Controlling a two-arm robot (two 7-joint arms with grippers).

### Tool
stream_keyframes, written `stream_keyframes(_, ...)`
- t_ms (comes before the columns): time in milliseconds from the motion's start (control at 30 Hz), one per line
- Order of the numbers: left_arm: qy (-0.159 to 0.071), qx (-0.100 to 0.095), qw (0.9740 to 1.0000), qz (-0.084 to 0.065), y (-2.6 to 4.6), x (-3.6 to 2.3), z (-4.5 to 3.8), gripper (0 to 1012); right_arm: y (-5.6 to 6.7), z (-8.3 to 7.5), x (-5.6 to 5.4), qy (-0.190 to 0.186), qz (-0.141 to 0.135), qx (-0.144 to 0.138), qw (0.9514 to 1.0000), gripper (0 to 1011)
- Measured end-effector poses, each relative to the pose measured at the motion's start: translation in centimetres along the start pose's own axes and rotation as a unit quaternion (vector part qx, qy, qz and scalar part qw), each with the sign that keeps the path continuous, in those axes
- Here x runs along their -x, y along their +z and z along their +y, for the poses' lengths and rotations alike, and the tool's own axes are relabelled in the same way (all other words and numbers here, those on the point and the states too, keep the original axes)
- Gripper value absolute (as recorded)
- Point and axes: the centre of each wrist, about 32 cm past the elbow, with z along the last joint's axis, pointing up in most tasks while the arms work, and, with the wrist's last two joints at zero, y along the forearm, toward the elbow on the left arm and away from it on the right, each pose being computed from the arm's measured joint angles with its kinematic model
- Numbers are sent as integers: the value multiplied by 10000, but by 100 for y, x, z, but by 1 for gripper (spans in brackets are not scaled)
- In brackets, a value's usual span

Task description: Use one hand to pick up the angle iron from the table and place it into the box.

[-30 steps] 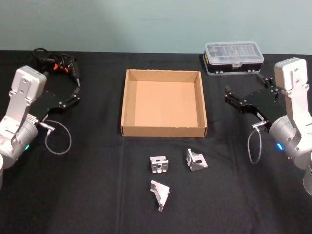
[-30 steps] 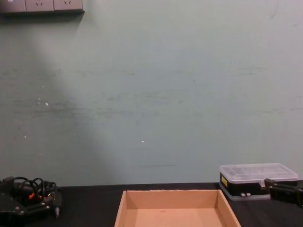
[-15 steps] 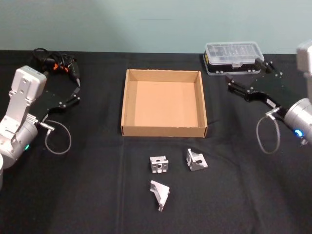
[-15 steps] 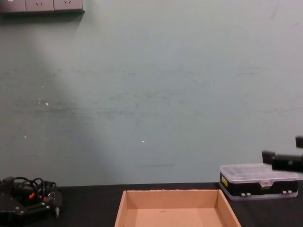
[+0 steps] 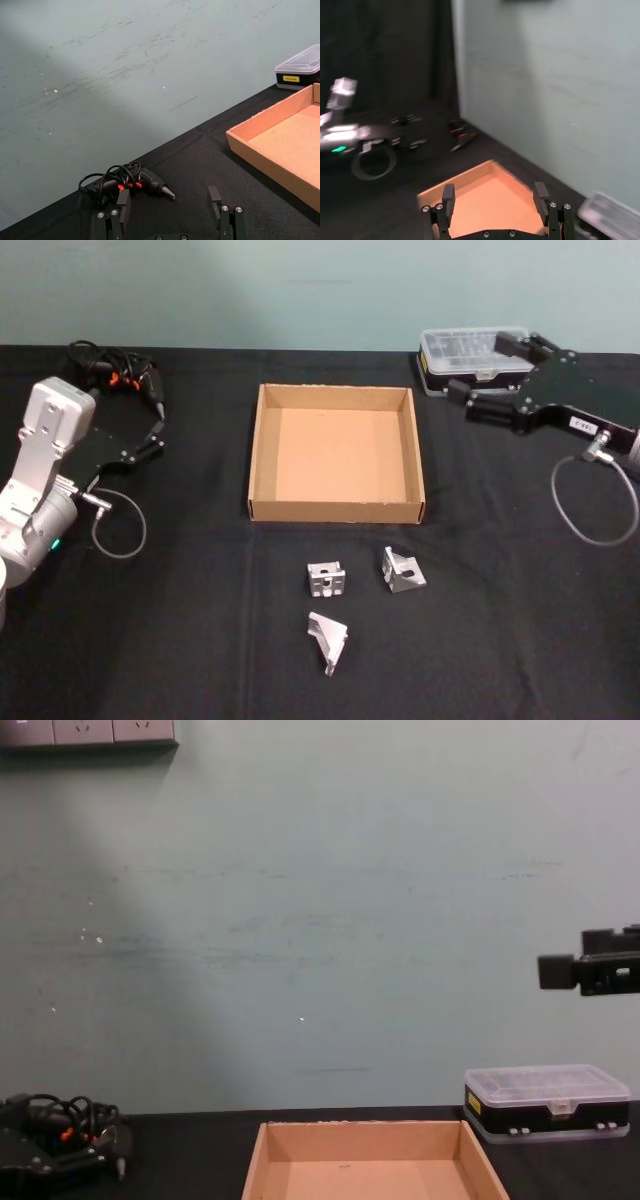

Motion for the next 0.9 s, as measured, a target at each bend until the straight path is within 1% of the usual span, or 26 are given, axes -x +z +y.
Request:
stream_keyframes(33,0,0,10000,0,0,0,0,1000,26,4,-13,119,-15,51,9999,1000)
stream_keyframes(67,0,1,10000,0,0,0,0,1000,78,19,-37,366,-62,156,9992,1000)
stream_keyframes(100,0,0,10000,0,0,0,0,1000,97,27,-49,475,-79,208,9986,1000)
stream_keyframes(133,1,0,10000,0,0,0,0,1000,123,43,-70,674,-93,317,9972,1000)
stream_keyframes(200,1,0,10000,0,0,0,0,1000,151,65,-94,881,-110,440,9951,1000)
stream_keyframes(233,0,0,10000,0,0,0,0,1000,177,91,-118,1082,-122,559,9925,1000)
stream_keyframes(267,0,0,10000,0,0,0,0,1000,177,91,-118,1082,-122,559,9925,1000)
stream_keyframes(333,0,1,10000,0,0,0,0,1000,210,147,-159,1457,-145,785,9861,1000)
stream_keyframes(433,0,0,10000,0,0,0,0,1000,236,194,-183,1704,-186,927,9808,1000)
stream_keyframes(467,1,0,10000,0,0,0,0,1000,250,231,-200,1860,-223,1033,9769,1000)
stream_keyframes(500,0,0,10000,0,0,0,0,1000,255,248,-209,1931,-239,1081,9749,1000)
stream_keyframes(533,0,0,10000,0,0,0,0,1000,265,285,-225,2059,-273,1174,9711,1000)
stream_keyframes(667,0,0,10000,0,0,0,0,1000,271,360,-247,2266,-324,1351,9640,1000)
stream_keyframes(700,0,0,10000,0,0,0,0,1000,272,393,-259,2347,-343,1432,9609,1002)
stream_keyframes(767,1,1,10000,0,0,0,0,1000,271,429,-267,2444,-367,1517,9570,1000)
stream_keyframes(800,0,0,10000,0,0,0,0,1000,271,459,-278,2508,-388,1587,9542,1000)
stream_keyframes(867,0,1,10000,0,0,0,0,1000,266,493,-285,2587,-406,1668,9506,1000)
stream_keyframes(900,0,0,10000,0,0,0,0,1000,266,523,-297,2654,-430,1745,9472,1000)
